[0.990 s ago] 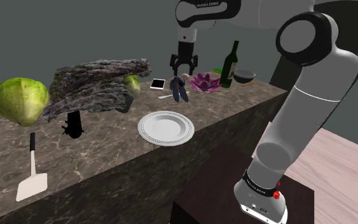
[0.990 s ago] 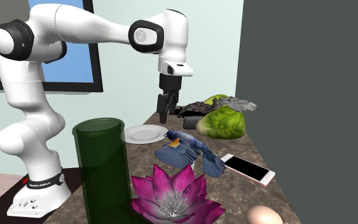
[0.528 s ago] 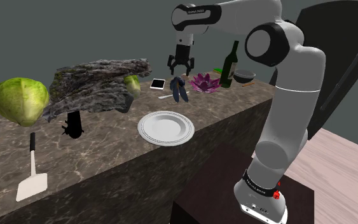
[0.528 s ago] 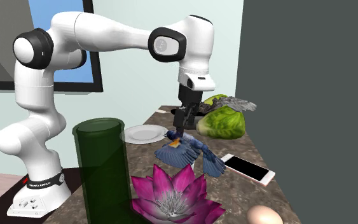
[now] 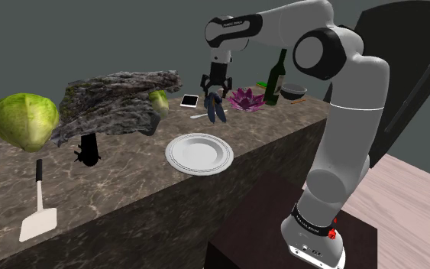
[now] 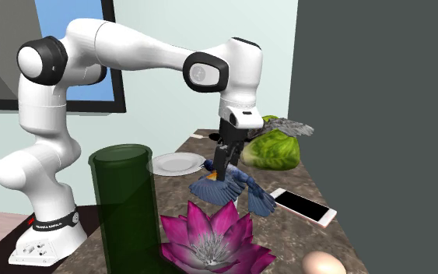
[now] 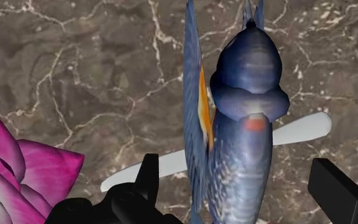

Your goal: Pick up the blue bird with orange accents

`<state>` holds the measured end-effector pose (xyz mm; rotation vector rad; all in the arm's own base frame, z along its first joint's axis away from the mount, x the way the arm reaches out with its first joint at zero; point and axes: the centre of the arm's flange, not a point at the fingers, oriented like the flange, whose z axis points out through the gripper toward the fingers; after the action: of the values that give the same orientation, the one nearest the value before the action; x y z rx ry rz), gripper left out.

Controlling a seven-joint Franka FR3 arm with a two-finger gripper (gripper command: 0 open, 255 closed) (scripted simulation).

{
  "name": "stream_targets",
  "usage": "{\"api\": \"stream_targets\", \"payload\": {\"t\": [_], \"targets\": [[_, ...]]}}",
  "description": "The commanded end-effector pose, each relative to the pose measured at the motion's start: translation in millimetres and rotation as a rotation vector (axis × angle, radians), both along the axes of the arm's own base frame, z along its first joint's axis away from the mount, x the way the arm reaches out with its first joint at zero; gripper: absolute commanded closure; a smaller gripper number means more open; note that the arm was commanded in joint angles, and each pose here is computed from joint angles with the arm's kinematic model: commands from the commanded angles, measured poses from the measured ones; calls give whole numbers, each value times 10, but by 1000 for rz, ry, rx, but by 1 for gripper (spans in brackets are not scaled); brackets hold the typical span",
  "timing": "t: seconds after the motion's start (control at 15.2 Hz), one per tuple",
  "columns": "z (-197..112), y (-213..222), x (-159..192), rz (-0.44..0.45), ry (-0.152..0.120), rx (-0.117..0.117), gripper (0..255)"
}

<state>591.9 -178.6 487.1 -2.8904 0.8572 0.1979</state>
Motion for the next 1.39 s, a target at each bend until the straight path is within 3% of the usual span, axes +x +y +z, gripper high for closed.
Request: {"api": "stream_targets", "payload": {"t": [0.0,0.59,1.32], "targets": [[-12,-4,-3,0,-1,0,255],[-12,-1,-1,0,-1,0,255],[569,-1,-1,0,-1,0,255]]}}
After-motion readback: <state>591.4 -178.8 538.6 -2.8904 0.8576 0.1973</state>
